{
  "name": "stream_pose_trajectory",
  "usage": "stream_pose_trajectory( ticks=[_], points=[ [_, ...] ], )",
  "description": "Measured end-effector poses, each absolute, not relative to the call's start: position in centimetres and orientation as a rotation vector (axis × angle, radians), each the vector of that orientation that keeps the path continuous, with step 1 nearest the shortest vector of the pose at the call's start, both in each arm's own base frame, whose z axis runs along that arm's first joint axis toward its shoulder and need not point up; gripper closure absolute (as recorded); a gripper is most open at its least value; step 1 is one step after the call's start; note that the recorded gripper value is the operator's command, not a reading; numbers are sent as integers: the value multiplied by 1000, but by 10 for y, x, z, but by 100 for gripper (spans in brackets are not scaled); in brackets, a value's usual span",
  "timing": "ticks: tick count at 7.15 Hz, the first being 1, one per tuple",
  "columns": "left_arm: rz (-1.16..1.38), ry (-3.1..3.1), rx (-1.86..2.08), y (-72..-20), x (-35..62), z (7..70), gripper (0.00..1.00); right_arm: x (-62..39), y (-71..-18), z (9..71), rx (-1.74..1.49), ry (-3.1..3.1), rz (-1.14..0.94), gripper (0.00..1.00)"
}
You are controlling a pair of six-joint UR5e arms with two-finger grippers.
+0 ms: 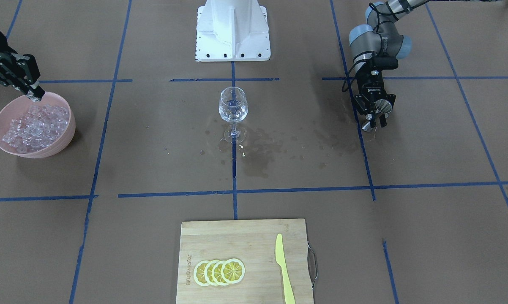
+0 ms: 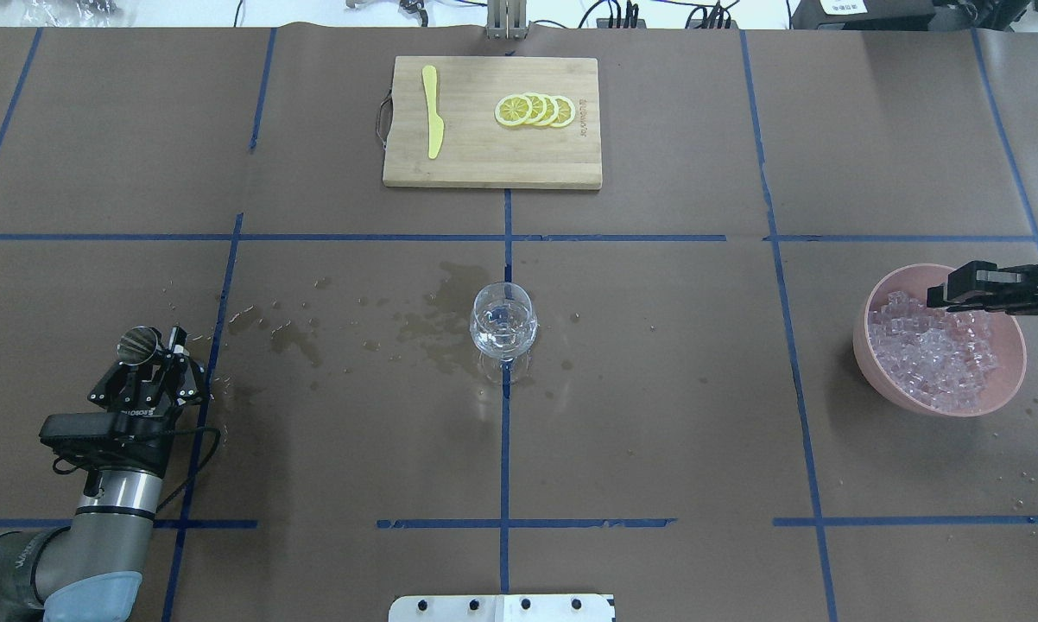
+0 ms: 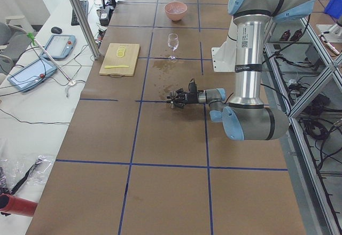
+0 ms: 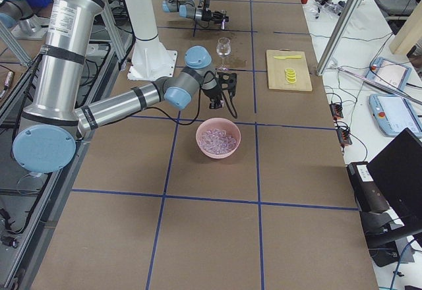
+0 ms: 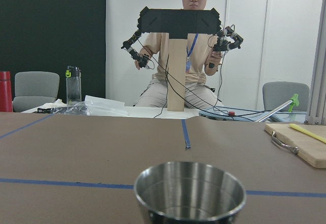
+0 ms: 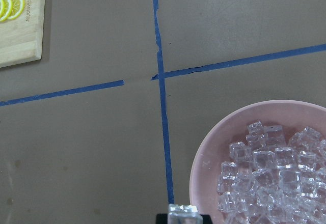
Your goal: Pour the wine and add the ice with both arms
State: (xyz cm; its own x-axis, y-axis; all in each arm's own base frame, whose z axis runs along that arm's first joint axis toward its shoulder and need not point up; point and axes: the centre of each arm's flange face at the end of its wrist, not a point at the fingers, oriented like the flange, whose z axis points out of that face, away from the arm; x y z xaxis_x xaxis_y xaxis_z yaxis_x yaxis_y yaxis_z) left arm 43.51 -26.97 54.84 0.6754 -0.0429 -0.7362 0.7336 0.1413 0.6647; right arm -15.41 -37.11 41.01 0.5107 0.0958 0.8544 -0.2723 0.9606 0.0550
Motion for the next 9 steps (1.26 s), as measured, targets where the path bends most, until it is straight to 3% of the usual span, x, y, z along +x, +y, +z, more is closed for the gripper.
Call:
stream_pose_trajectory(
  ticks=[2, 9],
  points=[
    [-619, 648, 1322, -270, 435, 549, 0, -154, -371, 410, 192, -1012, 223, 100],
    [-510, 682, 1204, -264, 410, 534, 0, -154, -371, 410, 194, -1011, 224, 100]
  ],
)
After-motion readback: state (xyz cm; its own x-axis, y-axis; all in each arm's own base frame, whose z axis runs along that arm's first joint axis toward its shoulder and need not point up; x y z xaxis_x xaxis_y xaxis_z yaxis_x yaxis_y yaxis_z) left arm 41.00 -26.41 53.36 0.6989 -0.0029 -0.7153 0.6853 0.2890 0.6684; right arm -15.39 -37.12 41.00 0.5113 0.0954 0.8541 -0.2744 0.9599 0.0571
